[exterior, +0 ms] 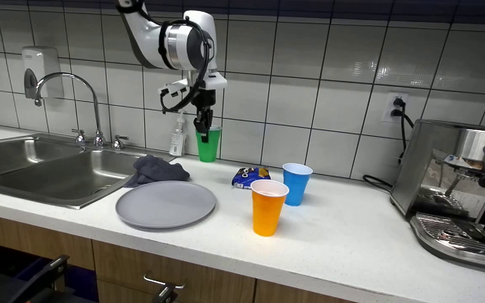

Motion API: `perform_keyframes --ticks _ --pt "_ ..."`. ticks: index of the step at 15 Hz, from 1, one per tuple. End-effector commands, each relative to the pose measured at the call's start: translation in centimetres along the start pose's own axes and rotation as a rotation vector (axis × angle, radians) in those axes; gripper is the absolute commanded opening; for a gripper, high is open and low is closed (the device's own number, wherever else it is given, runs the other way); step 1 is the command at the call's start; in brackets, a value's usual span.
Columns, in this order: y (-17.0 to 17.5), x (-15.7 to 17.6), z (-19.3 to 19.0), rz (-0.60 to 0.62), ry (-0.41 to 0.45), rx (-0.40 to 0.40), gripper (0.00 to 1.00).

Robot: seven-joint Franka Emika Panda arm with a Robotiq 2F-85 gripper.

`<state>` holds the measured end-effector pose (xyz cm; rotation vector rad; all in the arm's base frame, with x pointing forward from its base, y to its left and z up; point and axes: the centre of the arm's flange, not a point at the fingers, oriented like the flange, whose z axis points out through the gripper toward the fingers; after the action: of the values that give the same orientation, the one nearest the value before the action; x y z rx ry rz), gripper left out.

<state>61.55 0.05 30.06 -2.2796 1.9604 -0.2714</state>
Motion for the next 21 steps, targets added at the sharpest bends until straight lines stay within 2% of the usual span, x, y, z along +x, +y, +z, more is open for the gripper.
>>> perform_keyframes --ticks 1,10,21 --pt "4.2 -1.7 -3.0 -0.028 0.017 0.011 0.0" --pt "9.6 -4.7 -4.5 -0.106 -0.021 -0.04 0.0" --pt "13.3 -8.9 -1.9 -0.221 -0.034 -0.114 0.0"
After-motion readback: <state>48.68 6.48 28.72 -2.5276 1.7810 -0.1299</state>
